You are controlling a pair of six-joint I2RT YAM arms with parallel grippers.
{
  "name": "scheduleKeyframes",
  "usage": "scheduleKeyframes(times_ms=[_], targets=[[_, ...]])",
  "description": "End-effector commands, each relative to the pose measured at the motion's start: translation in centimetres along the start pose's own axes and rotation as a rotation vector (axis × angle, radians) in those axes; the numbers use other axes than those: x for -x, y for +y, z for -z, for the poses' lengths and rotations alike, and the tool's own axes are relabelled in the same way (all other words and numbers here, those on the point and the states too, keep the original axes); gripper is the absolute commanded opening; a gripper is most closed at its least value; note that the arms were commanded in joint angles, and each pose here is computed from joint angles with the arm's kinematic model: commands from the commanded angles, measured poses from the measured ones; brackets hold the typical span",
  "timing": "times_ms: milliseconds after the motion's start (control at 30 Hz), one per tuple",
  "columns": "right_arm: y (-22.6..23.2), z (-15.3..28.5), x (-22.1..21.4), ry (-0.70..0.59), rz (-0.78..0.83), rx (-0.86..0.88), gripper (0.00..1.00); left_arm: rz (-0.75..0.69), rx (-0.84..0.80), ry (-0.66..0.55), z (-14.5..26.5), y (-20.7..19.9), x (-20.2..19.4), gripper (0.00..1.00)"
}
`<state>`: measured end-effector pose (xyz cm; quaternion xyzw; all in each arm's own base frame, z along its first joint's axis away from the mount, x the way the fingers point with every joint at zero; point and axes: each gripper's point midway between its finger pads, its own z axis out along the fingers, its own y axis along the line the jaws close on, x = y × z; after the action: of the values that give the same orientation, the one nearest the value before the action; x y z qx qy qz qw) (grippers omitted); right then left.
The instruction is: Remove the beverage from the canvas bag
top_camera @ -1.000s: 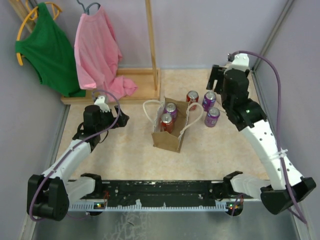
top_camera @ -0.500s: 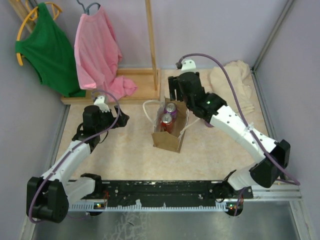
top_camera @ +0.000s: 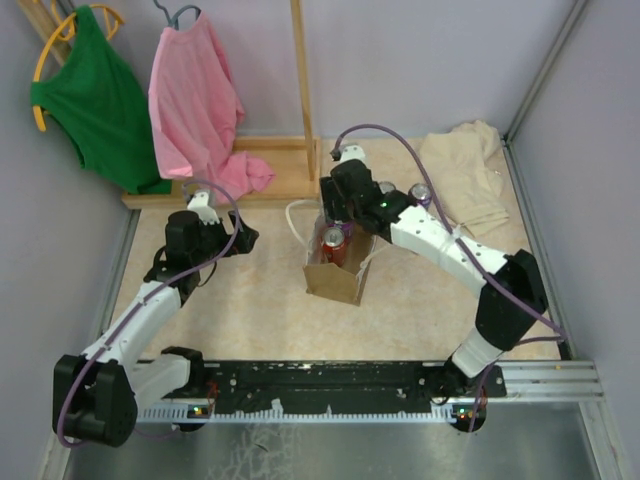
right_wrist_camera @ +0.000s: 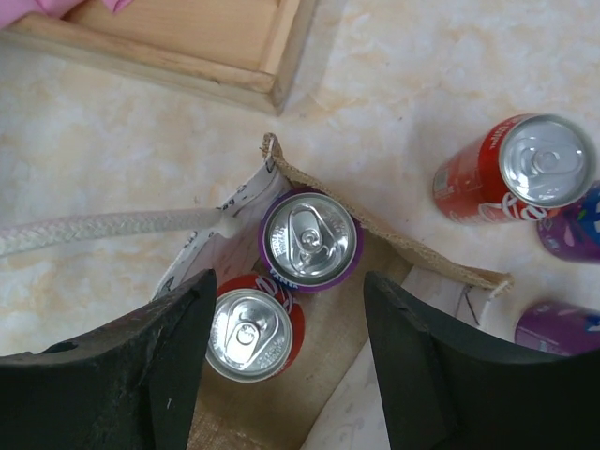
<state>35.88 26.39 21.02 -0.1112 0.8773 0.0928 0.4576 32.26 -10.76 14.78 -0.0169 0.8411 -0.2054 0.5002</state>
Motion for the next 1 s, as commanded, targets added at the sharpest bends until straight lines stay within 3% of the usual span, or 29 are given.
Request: scheduleKeyframes(times_ms=[0,100,400,967], targets=[[1.2,-1.6,-0.2,0.000,-0.046,0.024,0.69,-0.007,-0.032,-0.009,0.1,-0.7,0.2,1.00],[1.4,-2.4,-0.7,0.014,-0.062,0.021,0.74,-0.010,-0.037,-0.004,0.1,-0.8,0.1,1.00],[1.0,-5.1,-3.3,0.075,-0.062,-0.044,0.76,-0.012,-0.038,0.013,-0.2,-0.8,-0.2,1.00],[-0.8,-4.6,-3.0,0.034,-0.086,-0.122,0.79,-0.008,-0.030,0.015,-0.1,-0.6,-0.6,1.00]])
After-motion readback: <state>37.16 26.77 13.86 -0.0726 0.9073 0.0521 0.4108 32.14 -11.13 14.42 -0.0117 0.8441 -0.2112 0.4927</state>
